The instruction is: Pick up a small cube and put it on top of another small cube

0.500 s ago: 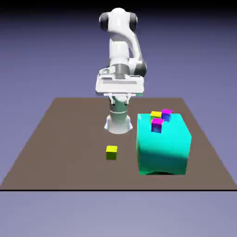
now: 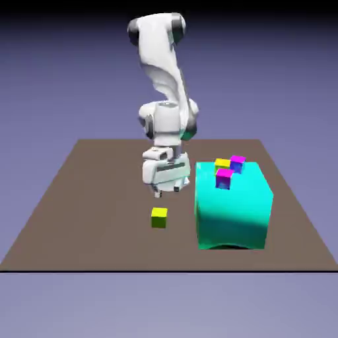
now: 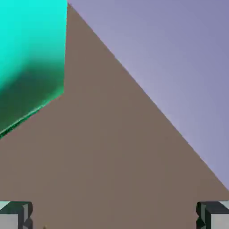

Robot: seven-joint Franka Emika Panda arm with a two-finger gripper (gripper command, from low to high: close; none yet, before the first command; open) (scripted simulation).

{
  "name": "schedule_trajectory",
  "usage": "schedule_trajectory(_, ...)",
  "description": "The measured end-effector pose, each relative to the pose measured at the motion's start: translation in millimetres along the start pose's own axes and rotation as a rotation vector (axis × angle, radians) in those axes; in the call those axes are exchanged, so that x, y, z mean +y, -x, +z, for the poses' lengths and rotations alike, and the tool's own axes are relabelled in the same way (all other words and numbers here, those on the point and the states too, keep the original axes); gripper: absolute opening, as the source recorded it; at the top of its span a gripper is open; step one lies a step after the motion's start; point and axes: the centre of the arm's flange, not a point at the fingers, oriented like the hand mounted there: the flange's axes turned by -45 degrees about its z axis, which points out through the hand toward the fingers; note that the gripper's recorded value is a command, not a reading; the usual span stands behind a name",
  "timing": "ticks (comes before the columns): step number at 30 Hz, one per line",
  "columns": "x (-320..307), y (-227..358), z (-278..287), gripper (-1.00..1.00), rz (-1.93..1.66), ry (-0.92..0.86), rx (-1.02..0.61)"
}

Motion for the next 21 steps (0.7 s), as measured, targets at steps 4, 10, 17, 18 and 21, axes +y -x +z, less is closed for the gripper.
schedule_trajectory(4,-27,20,35,0.00,-0.263,-0.103,-0.106)
schedule_trajectory(10,-43,34,62,0.00,-0.418,-0.169,-0.162)
schedule_trajectory(17,-48,40,104,0.00,-0.418,-0.169,-0.162)
schedule_trajectory(18,-50,42,111,0.00,-0.418,-0.168,-0.162)
schedule_trajectory(21,-53,45,120,-1.00,-0.418,-0.168,-0.164)
